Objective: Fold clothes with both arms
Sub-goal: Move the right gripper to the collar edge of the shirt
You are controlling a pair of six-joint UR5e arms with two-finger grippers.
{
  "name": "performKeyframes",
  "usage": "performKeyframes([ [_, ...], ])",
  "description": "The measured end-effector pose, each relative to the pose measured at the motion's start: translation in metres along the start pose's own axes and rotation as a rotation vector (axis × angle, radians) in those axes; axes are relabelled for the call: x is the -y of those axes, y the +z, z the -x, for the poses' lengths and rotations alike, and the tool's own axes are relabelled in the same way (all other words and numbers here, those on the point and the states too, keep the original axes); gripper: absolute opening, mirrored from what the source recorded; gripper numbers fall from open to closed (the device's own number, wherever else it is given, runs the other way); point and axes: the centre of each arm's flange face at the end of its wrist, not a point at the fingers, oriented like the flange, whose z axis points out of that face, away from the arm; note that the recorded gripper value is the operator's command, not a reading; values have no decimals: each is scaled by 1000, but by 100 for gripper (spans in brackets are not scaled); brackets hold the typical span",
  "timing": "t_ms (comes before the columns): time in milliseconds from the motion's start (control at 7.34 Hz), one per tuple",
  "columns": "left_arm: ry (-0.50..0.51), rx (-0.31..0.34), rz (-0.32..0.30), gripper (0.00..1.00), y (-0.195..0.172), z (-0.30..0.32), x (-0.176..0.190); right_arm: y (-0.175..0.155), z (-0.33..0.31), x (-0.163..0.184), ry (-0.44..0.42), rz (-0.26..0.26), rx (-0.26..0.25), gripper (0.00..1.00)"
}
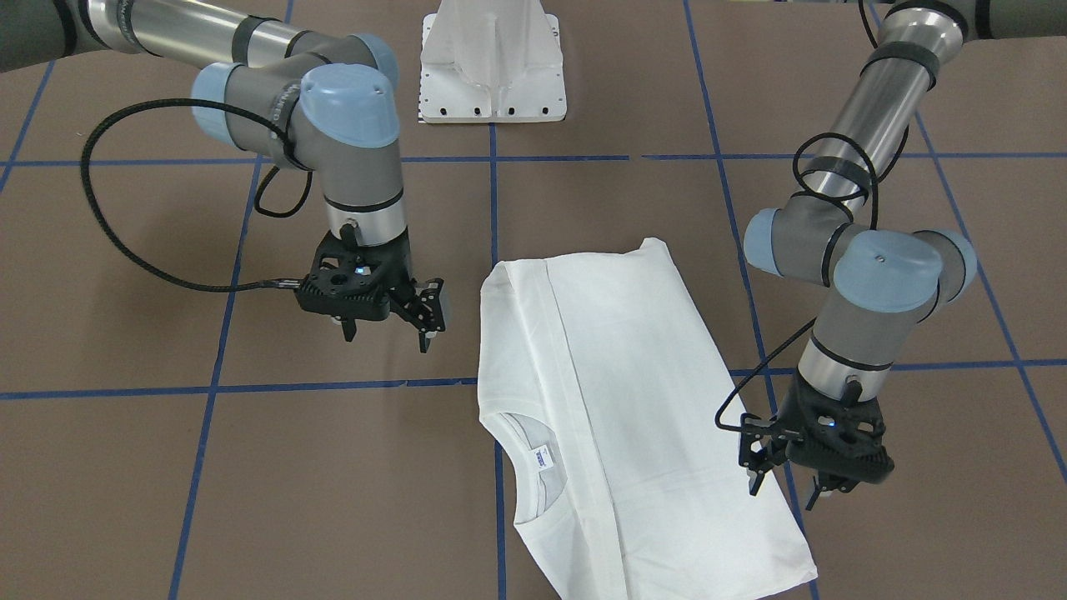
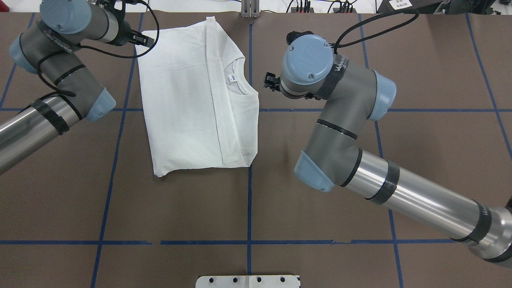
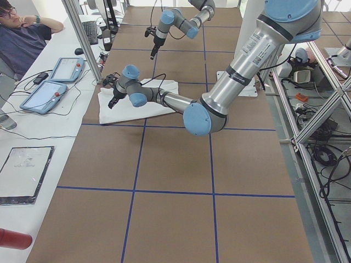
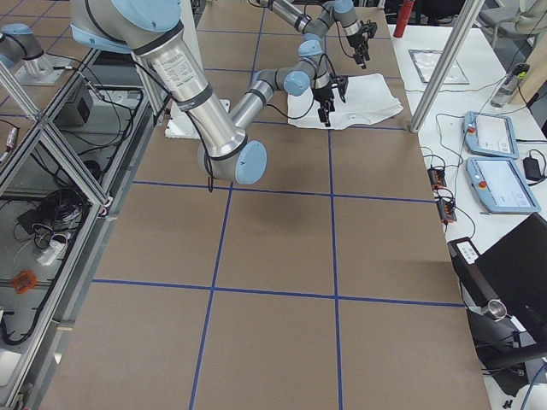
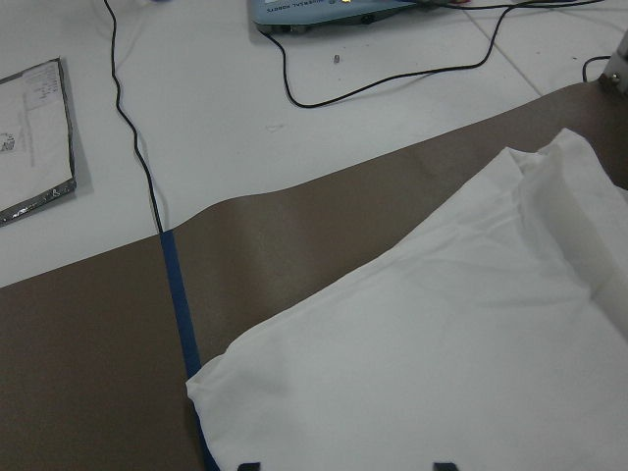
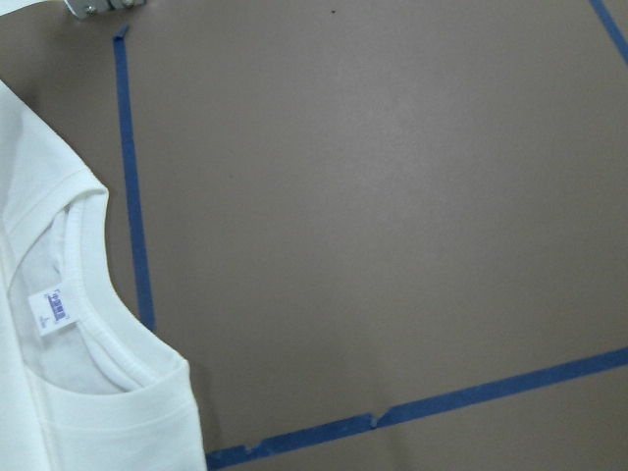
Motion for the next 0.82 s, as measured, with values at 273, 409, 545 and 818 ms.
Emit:
performKeyframes([
  [273,-2,-18,-9,100,-16,7,-16,21,47,-49,120,1,20,86],
  [409,-4,-20,-11,100,-19,8,-18,39,58,-72,143,6,35,83],
  [545,-15,-22,-13,100,-21,8,-20,53,63,-89,149,9,42,78],
  [818,-37,-26,-14,100,-25,9,-27,64,64,-108,137,12,38,71],
])
